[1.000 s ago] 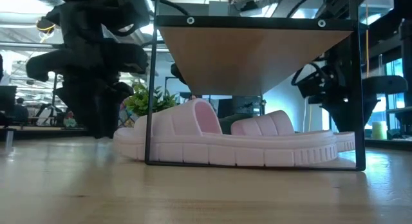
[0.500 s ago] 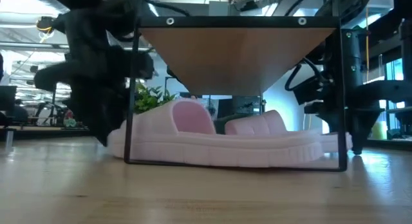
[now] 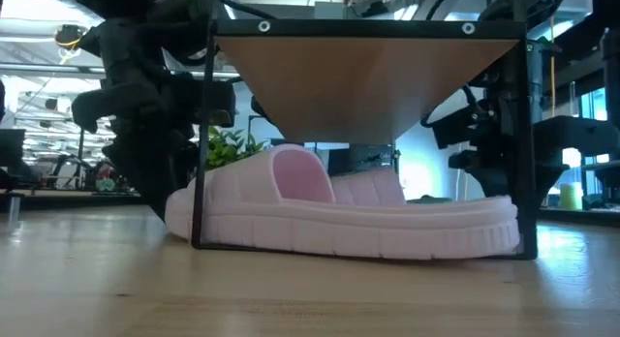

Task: Pick and place slides into the shelf
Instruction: Adjust the pink slides under the shelf

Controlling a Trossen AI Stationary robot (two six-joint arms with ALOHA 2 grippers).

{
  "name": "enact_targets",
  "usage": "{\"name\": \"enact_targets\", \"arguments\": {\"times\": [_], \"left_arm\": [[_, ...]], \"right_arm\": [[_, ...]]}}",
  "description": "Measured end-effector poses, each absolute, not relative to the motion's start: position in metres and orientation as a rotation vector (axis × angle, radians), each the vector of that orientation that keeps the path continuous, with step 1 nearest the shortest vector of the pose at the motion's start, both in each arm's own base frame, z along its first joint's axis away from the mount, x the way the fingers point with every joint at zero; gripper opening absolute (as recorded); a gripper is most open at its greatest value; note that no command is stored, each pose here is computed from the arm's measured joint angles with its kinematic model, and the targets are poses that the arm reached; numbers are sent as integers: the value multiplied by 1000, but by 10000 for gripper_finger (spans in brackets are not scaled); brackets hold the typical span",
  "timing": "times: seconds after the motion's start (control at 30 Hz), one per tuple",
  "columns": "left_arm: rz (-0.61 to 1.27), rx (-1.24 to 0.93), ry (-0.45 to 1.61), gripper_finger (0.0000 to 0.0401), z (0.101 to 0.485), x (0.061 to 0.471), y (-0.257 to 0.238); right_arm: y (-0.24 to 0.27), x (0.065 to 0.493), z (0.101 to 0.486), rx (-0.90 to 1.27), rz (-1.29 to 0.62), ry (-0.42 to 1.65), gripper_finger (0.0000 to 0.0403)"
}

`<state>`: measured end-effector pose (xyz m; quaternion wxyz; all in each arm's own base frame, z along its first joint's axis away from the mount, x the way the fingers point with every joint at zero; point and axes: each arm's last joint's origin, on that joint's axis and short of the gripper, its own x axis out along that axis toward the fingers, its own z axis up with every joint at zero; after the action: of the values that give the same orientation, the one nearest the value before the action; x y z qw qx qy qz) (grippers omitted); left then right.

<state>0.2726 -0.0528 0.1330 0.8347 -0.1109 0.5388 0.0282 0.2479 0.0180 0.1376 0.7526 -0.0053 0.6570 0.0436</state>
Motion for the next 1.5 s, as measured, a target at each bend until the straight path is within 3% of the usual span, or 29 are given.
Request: {"name": "enact_targets", "arguments": {"times": [0.3,0.5,1.0,1.5], "left_arm": [[40,-246,1130,189,133,273,-59],[54,-263,1110,189,134,275,-59],[33,-299,1124,189,134,275,-60],[55,-356,1122,189,135,274,-66]], "right_arm": [[19,255,139,-10,99,1357,130],[19,246,142,24,86,1438,130],[20,235,195,163,13,1167,130],[19,234,197,188,-23,1152,130]]}}
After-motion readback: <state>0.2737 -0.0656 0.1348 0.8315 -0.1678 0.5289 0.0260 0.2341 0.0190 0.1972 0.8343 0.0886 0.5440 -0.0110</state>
